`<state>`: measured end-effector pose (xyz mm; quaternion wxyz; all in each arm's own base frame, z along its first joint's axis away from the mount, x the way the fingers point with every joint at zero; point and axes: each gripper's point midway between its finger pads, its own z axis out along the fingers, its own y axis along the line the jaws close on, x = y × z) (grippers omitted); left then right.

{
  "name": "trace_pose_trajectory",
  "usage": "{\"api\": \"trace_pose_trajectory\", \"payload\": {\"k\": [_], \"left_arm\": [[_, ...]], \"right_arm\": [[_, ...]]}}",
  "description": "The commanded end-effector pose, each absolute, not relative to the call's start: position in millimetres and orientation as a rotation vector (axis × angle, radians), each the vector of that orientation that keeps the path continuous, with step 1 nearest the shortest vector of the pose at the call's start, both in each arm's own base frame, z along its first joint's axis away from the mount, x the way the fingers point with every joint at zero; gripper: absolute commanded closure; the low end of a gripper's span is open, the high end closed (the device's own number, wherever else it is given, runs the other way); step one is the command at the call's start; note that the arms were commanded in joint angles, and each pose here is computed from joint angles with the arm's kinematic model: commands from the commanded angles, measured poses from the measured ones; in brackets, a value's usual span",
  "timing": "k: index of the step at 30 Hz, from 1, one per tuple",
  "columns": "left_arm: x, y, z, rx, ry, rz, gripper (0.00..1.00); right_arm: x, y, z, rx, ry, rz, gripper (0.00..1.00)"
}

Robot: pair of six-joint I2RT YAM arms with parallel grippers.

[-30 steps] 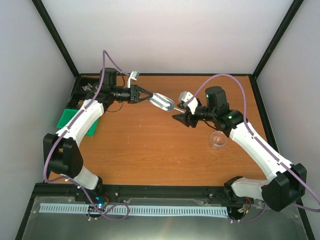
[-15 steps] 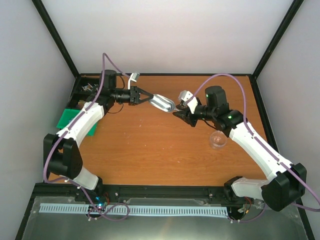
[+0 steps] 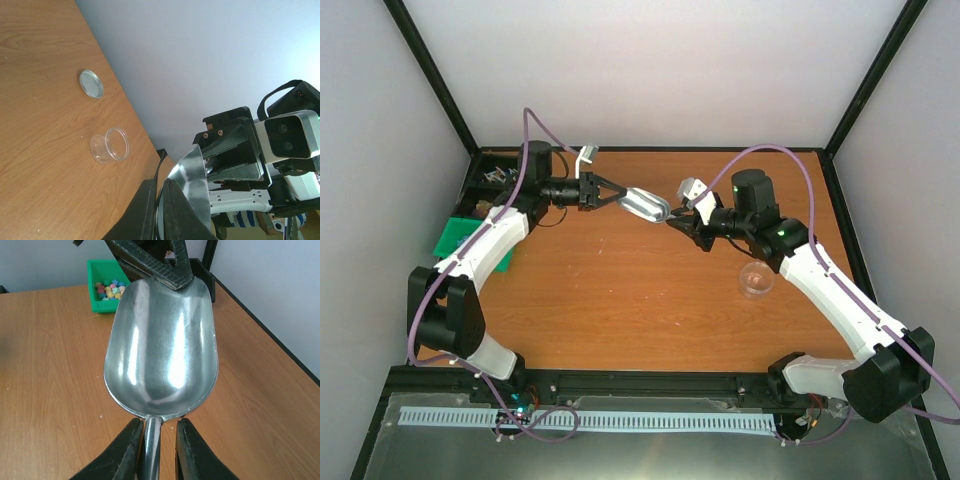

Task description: Pack the candies

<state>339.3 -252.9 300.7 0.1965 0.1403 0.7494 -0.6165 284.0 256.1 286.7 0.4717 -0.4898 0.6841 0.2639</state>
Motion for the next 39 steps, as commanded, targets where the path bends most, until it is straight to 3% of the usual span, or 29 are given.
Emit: {"api": "trace_pose_trajectory", "payload": {"k": [1,12,19,20,21,24,26,39], "left_arm": [[333,-253,314,0.431,2.056,-1.769,0.99],[335,-252,311,0.421,2.056,-1.774,0.99],[342,-247,305,0.392,2.066,-1.758,0.99],[343,-246,305,0.393,2.066,-1.746,0.94],[344,-245,304,0.396,2.065,-1.724,0.83],[347,-243,303,0.410,2.081,-1.653,0.39],[350,-238,303,0.420,2.104,-1.580,0.26],[442,-64,213,0.313,2.451,-0.395,0.12]], "right_arm": [[282,259,310,-1.185,1.617,0.651,0.80],[283,256,314,-1.175,1.618,0.645,0.80],[281,255,316,-1.177,1.617,0.648,0.93],[282,254,316,-1.175,1.620,0.646,0.96],[282,254,315,-1.170,1.624,0.643,0.97],[285,250,312,-1.161,1.640,0.640,0.97],[288,246,312,-1.150,1.650,0.637,0.97],[317,178,284,-0.974,1.863,0.537,0.97]]}}
